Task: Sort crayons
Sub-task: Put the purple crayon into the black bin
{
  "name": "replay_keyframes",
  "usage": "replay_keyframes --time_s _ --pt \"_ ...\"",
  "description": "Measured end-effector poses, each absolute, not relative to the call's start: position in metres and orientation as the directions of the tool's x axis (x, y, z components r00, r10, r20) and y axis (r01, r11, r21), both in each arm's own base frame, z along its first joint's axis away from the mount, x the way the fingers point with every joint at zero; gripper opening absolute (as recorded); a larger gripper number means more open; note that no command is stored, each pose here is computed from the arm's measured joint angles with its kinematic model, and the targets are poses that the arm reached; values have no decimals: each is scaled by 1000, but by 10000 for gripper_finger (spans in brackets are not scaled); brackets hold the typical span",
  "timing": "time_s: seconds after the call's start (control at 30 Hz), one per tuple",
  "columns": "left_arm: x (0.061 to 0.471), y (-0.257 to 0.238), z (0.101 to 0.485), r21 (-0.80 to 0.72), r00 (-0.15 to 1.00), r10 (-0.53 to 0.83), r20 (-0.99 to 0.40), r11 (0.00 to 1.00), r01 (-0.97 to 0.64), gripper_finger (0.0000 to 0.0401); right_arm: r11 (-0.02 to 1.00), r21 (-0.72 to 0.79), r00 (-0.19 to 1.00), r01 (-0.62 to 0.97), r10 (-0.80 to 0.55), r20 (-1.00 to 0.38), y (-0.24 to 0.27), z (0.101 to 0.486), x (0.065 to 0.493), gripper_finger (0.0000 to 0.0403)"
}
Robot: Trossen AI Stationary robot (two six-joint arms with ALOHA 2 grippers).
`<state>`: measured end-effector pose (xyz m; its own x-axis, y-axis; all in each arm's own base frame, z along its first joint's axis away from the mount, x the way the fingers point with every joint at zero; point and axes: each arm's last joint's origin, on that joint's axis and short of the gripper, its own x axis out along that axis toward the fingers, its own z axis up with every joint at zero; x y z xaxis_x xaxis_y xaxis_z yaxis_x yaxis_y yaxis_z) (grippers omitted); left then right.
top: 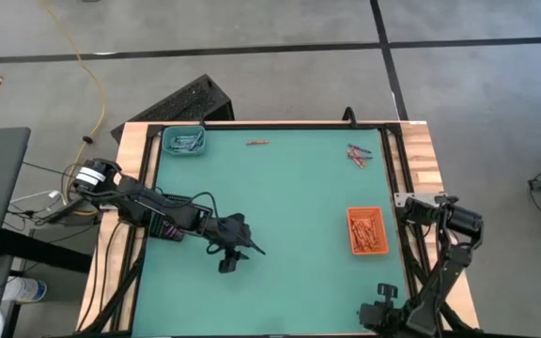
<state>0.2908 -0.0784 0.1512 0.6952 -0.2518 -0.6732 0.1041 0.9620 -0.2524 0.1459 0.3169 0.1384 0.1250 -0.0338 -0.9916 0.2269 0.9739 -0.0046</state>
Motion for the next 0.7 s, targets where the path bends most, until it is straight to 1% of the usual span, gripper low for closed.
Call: replay_keyframes --time_s 0.13,0.2,0.47,0.7 --pt "292 -79 152 -242 707 -255 -660 963 122 177 976 3 119 216 -23 -993 316 138 149 25" --pt "292 -79 153 -240 709 -256 -657 963 125 177 978 9 121 206 -16 -993 317 138 150 9" --pt "294 -81 156 -219 734 -266 -625 962 161 177 978 14 99 208 -7 -995 313 139 157 3" --pt "296 -95 165 -149 774 -304 -555 952 267 177 986 -5 95 164 -21 -995 312 151 170 1"
